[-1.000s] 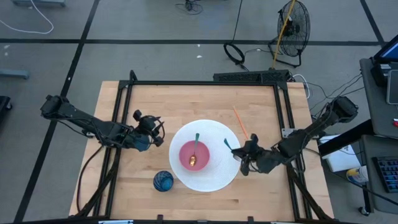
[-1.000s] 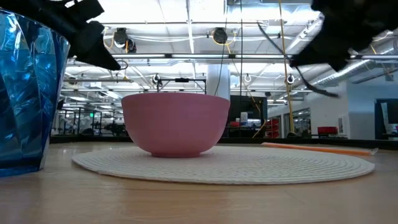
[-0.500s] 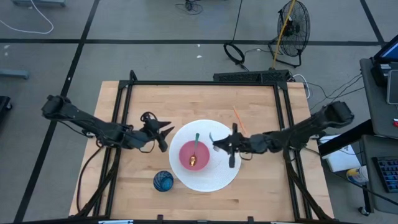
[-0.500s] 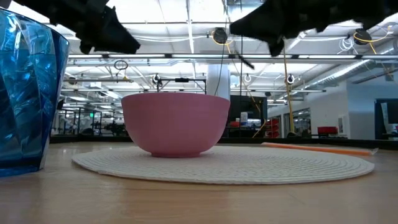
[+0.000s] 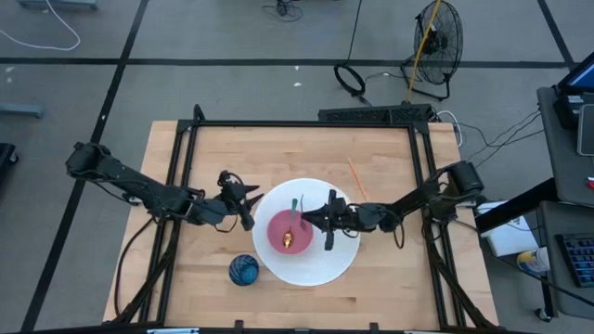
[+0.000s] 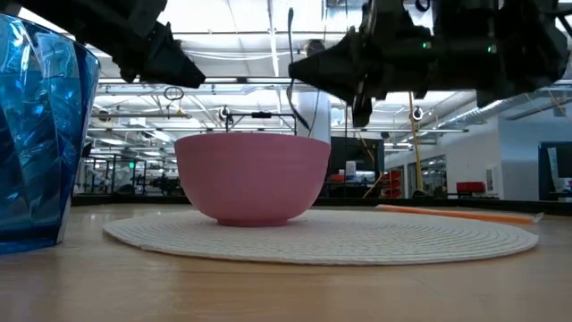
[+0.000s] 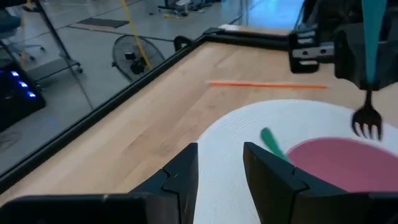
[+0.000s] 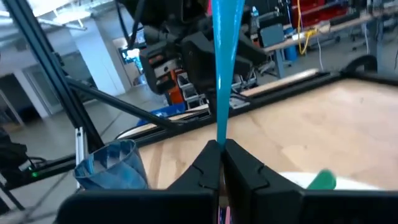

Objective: Pick & Place Utensil
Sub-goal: Put the blue fork into the pink bowl

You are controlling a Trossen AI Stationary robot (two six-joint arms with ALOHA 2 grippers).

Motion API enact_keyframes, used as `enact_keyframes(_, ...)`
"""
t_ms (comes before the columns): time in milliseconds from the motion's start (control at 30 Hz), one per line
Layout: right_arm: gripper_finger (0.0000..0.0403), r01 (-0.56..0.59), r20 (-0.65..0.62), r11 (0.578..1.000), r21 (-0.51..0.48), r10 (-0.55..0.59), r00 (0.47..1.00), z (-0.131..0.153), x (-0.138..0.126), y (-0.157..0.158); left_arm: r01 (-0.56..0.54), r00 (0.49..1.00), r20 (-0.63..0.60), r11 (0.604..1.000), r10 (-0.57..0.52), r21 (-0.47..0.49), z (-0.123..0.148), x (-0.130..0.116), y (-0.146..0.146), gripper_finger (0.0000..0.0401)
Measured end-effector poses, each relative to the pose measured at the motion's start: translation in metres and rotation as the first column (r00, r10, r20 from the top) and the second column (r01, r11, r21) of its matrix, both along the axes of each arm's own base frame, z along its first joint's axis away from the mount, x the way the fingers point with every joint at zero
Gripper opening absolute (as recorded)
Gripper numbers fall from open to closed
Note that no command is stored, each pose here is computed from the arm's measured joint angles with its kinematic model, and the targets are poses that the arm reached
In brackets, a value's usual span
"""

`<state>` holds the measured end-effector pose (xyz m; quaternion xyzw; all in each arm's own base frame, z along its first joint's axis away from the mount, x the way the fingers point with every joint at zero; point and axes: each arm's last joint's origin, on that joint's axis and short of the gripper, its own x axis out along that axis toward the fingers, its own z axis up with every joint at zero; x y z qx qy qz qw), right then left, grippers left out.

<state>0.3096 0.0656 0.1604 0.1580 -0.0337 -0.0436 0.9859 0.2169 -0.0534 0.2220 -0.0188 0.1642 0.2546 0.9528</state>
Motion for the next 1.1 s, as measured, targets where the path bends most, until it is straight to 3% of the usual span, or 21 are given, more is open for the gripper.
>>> enact_keyframes(200,0.0000,0.001,-0.022,0.997,0.081,0.001,1.000,-0.016,0.012,0.002,-0.060,0.997,-0.053,0.997,0.062,0.045,-0.005,-0.004,0.003,0.0134)
enact_keyframes(467,0.0000,-0.013,-0.097,0.996,0.084,0.021,0.995,-0.018,0.033,0.007,-0.086,0.993,-0.071,0.994,0.090,0.062,-0.007,-0.006,0.004,0.0134)
enact_keyframes(800,0.0000,0.167,-0.208,0.971,0.174,-0.129,0.969,-0.026,0.037,0.004,-0.092,0.992,-0.076,0.994,0.097,0.062,-0.008,-0.007,0.004,0.0134)
enact_keyframes(1100,0.0001,0.178,-0.225,0.960,0.215,-0.128,0.966,-0.028,0.036,0.005,-0.092,0.992,-0.077,0.994,0.097,0.062,-0.008,-0.007,0.004,0.0134)
